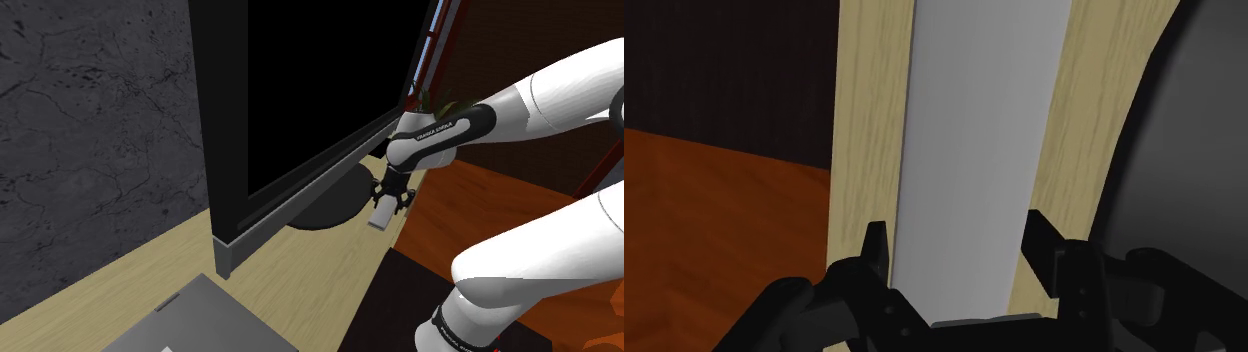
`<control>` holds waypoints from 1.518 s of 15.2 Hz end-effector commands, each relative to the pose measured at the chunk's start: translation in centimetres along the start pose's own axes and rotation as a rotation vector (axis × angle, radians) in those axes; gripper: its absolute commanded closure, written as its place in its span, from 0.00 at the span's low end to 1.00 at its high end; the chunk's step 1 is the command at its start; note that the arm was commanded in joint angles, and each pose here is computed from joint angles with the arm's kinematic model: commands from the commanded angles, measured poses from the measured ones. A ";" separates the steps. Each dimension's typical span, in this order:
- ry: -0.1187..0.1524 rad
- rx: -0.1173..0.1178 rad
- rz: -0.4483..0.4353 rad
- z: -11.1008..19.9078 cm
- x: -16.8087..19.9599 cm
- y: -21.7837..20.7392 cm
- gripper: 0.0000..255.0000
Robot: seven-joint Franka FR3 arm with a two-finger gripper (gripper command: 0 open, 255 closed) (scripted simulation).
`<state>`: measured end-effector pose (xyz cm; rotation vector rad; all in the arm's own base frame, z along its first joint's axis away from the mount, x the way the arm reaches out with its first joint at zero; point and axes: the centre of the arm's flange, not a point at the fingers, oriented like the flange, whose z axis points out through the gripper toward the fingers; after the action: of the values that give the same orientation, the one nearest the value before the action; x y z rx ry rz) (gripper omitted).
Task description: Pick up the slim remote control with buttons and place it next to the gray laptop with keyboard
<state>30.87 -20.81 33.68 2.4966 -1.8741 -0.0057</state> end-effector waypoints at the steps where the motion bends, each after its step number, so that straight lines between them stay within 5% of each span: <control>1: 0.000 0.000 0.000 -1.0 0.0 0.0 1.00; 19: 0.000 0.000 0.000 -10.1 0.1 0.2 1.00; 23: 0.000 0.000 0.000 -10.1 -5.0 -1.0 1.00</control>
<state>30.68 -17.01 43.83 2.4982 -1.8726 -0.0054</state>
